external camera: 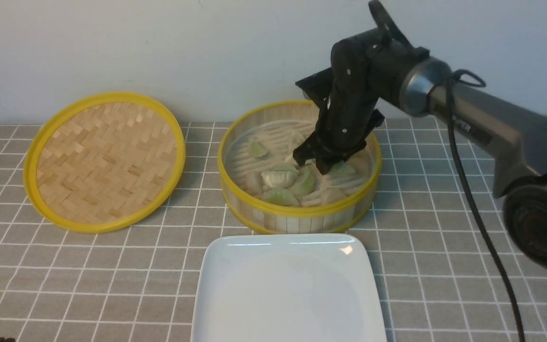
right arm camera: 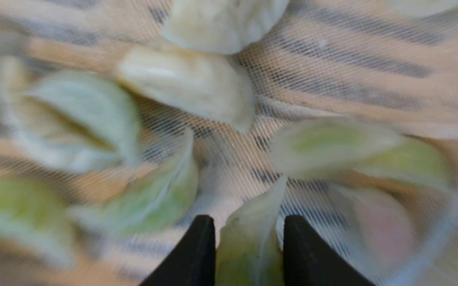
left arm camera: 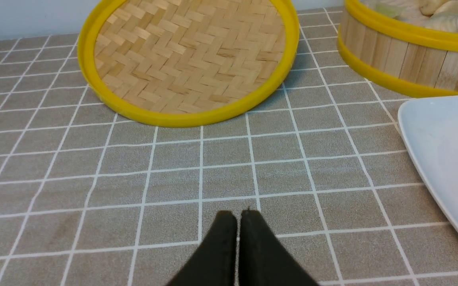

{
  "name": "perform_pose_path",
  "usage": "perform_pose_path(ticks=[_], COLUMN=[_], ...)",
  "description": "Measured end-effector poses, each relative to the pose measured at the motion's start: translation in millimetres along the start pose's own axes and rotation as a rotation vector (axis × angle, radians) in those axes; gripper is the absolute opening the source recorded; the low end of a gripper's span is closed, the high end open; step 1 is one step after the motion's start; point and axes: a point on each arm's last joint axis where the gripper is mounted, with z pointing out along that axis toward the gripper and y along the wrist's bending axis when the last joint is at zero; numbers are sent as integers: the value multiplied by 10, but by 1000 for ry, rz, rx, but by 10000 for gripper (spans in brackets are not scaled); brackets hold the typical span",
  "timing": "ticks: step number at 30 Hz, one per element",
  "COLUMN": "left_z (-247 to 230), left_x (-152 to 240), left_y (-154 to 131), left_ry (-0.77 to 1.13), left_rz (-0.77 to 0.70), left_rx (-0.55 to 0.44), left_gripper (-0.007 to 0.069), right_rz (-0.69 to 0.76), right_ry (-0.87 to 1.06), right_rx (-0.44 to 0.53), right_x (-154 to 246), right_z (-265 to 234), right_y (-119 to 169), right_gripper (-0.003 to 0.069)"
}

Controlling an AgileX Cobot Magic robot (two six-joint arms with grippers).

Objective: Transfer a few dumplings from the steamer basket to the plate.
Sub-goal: Use the right arm to grab a dumpling from inside the steamer, then use the right arm to put the dumpling into the plate

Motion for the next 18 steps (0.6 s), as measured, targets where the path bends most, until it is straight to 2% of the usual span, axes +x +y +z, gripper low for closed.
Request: perform_pose_path(ticks=[3, 7, 8, 13, 18], left_z=[0, 0, 0, 0, 0], left_x=[0, 0, 0, 0, 0], left_y=[0, 0, 0, 0, 0], left_ry=[0, 0, 0, 0, 0], left_rz=[0, 0, 0, 0, 0], left_rx=[0, 0, 0, 0, 0], left_gripper=[-5, -5, -5, -5, -5], right_rz=[14, 21, 17, -50, -57], right_ry=[-21, 19, 23, 176, 302], right_rx=[-29, -127, -127, -250, -275], right_x=[100, 417, 436, 937, 1183], right_z=[-385, -710, -720, -645, -413], right_y=[16, 141, 147, 580, 897], right_gripper=[201, 201, 201, 201, 201])
